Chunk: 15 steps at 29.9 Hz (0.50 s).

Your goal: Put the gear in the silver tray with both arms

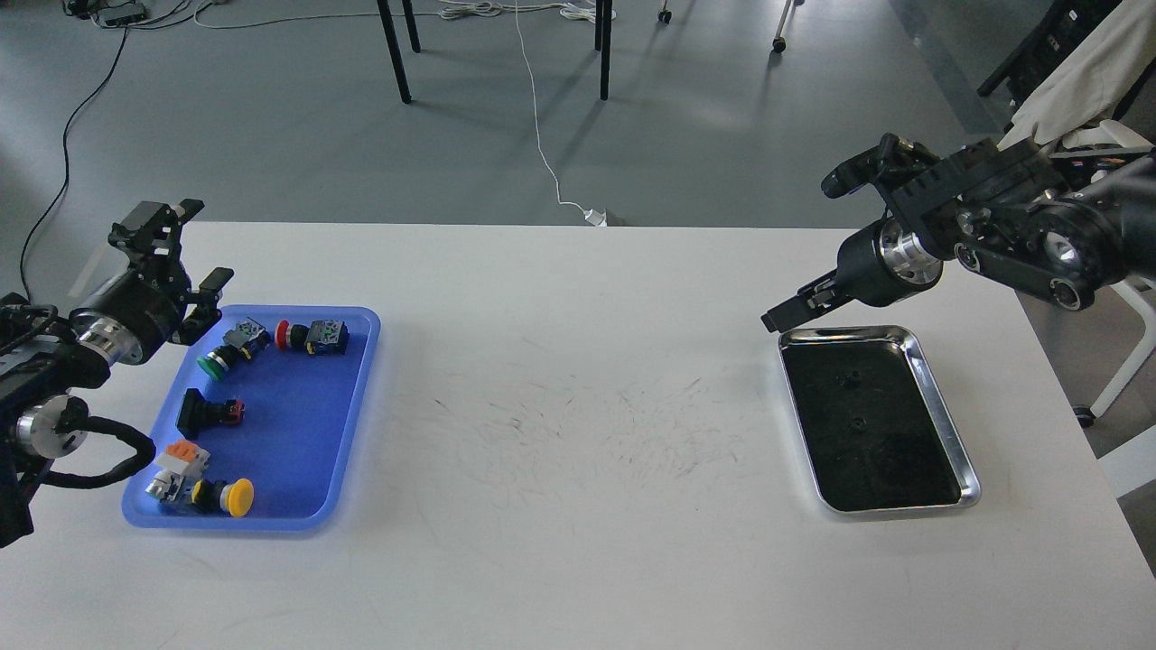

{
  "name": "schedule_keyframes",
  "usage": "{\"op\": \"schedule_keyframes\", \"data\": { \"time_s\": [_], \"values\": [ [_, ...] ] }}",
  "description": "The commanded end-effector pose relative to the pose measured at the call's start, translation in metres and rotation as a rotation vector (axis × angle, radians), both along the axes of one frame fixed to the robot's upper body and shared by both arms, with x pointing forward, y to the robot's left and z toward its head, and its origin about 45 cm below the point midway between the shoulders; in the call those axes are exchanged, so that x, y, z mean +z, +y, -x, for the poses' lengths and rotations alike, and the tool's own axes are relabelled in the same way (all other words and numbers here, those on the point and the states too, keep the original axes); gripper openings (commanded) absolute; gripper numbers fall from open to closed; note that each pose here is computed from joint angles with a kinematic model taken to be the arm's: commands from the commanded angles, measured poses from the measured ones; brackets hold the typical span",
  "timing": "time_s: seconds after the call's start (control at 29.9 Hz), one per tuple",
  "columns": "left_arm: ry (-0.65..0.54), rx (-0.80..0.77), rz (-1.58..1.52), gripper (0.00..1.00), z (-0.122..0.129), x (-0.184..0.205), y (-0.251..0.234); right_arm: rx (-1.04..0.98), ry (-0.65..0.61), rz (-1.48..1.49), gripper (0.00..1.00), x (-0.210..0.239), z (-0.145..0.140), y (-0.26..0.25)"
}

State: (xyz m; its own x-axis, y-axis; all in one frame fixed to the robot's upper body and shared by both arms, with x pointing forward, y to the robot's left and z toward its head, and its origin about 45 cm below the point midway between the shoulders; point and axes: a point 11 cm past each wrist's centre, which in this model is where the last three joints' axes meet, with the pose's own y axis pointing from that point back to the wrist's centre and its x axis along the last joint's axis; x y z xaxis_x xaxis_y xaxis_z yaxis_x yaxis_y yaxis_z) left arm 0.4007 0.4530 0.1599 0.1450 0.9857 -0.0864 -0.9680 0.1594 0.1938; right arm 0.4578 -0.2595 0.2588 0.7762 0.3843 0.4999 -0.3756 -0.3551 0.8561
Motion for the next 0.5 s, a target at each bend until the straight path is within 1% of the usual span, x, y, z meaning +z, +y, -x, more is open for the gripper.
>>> {"op": "schedule_keyframes", "data": {
  "time_s": [0.0,0.1,0.2,0.37,0.47],
  "values": [
    [0.000,0.000,-0.003,0.99,0.000,0.001,0.001,-0.066,-0.067,-0.129,0.84,0.026,-0.018,0.008],
    [-0.002,-0.001,-0.001,0.99,-0.001,0.001,0.000,-0.108,-0.116,-0.272,0.84,0.050,-0.029,0.021],
    [-0.006,-0.002,0.004,0.98,-0.002,0.002,-0.002,-0.172,-0.129,-0.434,0.84,0.062,-0.035,0.026],
    [-0.018,0.002,0.010,0.98,-0.005,0.006,-0.002,-0.268,-0.097,-0.650,0.84,0.055,-0.036,0.030],
    [-0.023,0.000,0.011,0.98,-0.007,0.007,-0.003,-0.338,-0.172,-0.775,0.84,0.055,-0.042,0.027]
  ]
}}
